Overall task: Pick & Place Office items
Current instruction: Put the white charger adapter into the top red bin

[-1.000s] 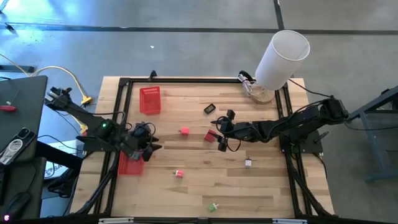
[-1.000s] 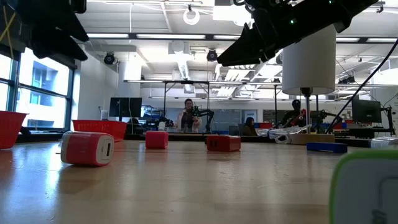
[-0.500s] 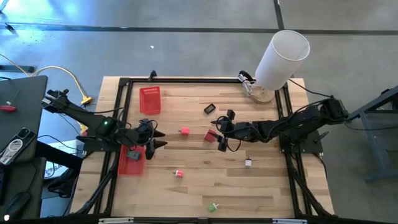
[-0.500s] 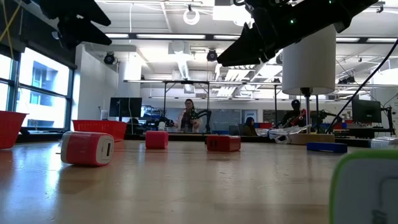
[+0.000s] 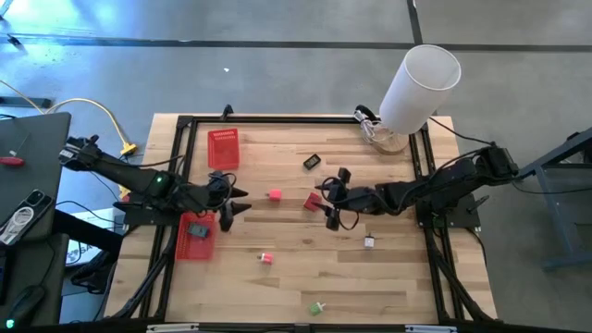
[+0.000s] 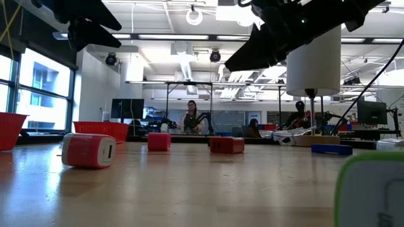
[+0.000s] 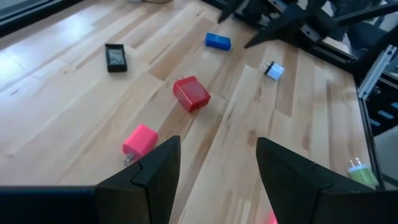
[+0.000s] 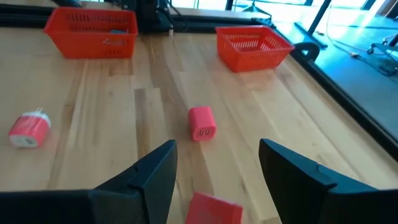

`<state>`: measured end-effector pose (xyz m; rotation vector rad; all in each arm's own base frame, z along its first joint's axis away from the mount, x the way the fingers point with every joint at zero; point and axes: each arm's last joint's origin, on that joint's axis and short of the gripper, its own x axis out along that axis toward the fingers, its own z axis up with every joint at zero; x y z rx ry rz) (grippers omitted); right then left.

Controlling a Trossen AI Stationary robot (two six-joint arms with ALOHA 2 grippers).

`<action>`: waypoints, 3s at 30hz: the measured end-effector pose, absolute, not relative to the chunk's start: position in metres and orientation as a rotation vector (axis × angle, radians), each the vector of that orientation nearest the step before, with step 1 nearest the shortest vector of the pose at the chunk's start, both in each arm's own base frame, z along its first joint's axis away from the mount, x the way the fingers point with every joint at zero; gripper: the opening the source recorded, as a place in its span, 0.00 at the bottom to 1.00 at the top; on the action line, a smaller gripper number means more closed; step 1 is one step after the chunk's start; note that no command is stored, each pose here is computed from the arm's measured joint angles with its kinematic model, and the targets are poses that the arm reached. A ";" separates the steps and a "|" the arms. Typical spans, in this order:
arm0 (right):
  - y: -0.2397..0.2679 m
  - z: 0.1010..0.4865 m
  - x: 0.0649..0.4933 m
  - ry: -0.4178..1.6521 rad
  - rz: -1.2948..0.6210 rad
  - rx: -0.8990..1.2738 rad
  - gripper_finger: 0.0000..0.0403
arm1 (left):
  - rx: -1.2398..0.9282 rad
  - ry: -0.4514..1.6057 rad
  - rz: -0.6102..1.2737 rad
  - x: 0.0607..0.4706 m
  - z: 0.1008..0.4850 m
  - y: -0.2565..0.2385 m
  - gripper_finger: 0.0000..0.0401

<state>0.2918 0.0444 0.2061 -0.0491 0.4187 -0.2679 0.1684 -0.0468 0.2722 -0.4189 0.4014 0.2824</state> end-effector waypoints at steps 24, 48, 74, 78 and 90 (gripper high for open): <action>0.063 0.192 0.283 0.611 0.004 0.195 0.53 | -0.313 0.493 0.273 0.200 0.254 -0.034 0.51; 0.110 0.230 0.254 1.046 -0.124 0.294 0.53 | -0.312 0.509 0.352 0.209 0.248 -0.018 0.51; 0.131 0.225 0.219 1.433 -0.495 0.959 0.53 | -0.303 0.493 0.361 0.210 0.249 -0.017 0.51; 0.133 0.224 0.212 1.457 -0.578 0.978 0.53 | -0.304 0.490 0.360 0.210 0.249 -0.017 0.51; 0.136 0.222 0.205 1.348 -0.748 0.988 0.53 | -0.280 0.493 0.355 0.210 0.249 -0.017 0.51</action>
